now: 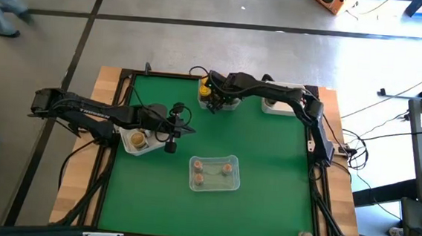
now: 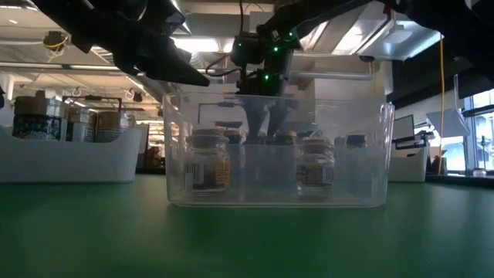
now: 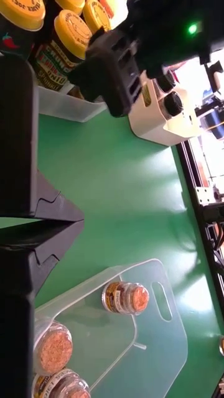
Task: Sort spices by type
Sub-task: Put the yellow spice bottle into the top transparent bin, then put the brown spice bottle into the bottom transparent bin
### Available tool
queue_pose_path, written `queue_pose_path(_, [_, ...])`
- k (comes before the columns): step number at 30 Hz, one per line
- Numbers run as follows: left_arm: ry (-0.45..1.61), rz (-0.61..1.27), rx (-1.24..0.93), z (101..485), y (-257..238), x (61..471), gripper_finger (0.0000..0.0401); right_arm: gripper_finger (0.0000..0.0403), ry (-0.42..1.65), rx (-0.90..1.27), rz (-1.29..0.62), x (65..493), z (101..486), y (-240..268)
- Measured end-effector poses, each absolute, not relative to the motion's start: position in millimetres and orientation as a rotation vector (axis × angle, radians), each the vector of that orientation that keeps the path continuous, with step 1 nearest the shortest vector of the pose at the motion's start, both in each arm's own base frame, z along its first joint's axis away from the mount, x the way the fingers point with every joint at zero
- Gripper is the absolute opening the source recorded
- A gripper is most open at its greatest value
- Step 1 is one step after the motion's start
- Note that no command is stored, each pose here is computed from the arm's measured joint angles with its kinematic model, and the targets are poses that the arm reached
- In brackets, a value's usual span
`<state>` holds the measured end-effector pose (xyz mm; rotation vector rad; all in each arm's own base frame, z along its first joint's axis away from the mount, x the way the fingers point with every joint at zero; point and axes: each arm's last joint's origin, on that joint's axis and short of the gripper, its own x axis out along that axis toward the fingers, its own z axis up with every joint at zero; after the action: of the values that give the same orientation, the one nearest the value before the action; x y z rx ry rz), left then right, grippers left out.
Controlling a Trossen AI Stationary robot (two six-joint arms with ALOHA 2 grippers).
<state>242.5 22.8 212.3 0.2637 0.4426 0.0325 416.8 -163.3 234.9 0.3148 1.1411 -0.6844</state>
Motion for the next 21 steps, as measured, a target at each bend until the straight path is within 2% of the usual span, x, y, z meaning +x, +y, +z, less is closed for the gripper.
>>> queue_pose_path(6, [0.443,0.03,0.276,212.3,22.8,242.5,0.0003,0.0314,1.181,0.286,-0.62,422.6,250.3,-136.0])
queue_pose_path(12, [0.445,0.015,0.294,212.0,20.0,242.6,0.0004,0.0314,1.33,0.18,-0.514,422.4,252.4,-77.6])
queue_pose_path(21, [0.419,0.013,0.289,214.3,18.6,243.6,0.0004,0.0314,1.327,0.094,-0.47,406.3,281.2,12.0])
